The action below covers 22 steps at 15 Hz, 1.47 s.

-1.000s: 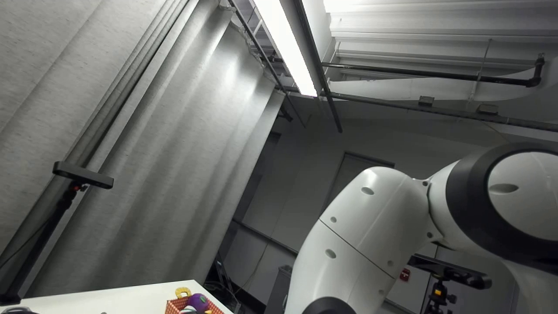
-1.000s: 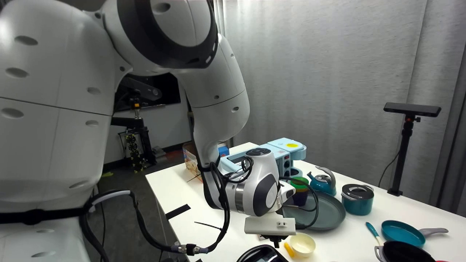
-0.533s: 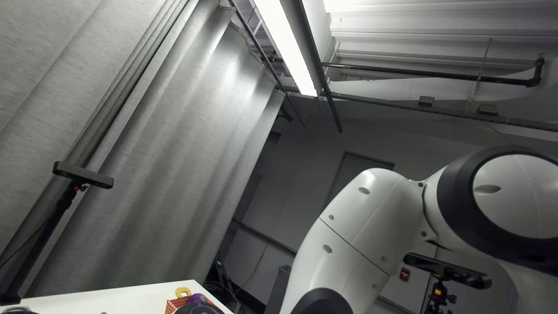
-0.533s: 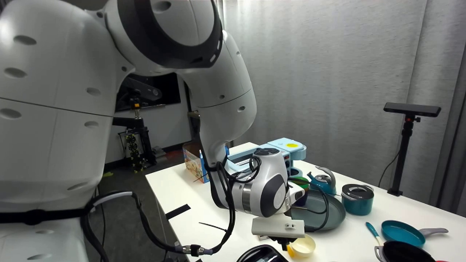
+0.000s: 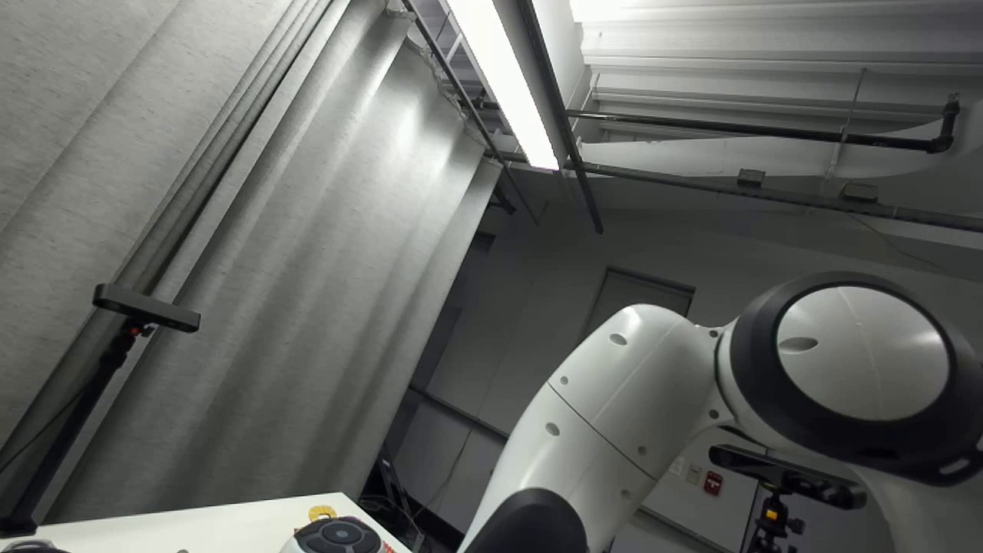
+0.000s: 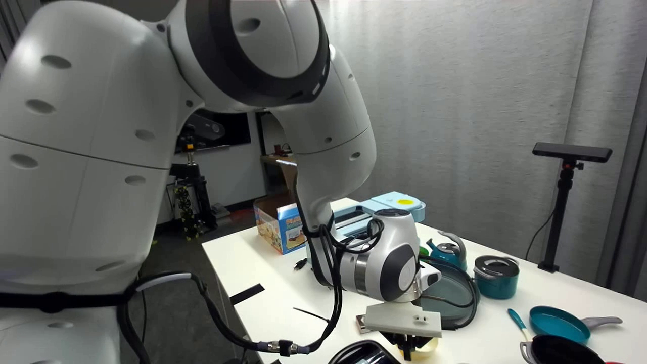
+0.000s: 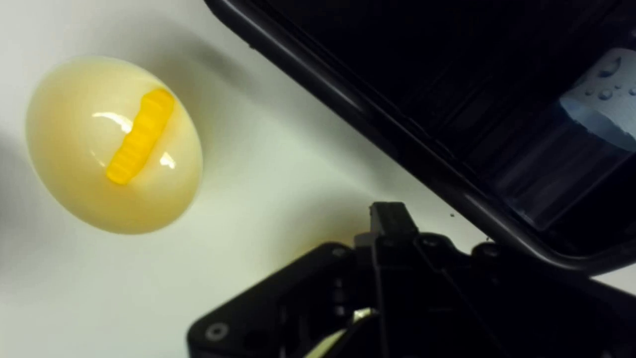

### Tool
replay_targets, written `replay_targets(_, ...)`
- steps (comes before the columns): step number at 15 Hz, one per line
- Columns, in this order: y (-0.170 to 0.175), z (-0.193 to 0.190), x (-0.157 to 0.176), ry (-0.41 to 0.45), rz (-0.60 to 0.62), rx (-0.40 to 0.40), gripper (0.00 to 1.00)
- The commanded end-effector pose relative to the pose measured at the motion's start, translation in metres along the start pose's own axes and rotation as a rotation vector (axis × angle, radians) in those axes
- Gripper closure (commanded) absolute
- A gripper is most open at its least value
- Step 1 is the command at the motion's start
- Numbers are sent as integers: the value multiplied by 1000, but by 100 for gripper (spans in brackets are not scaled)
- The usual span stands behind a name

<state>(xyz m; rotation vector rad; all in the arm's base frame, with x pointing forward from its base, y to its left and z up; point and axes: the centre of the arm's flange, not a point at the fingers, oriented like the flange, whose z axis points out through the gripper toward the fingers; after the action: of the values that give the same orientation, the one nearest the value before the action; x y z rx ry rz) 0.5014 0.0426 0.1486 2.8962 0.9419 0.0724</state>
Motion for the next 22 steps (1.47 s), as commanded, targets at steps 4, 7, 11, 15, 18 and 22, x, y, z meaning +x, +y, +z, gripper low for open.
replay_targets(4,14,20,12,-28,-12,40,100)
replay_targets(7,15,17,20,5,-18,17,100)
replay_targets(11,19,8,27,40,-31,-28,100)
replay_targets(15,24,6,29,57,-21,-35,100)
replay_targets(18,25,7,28,55,-16,-37,100)
replay_targets(22,31,9,24,72,8,-53,100)
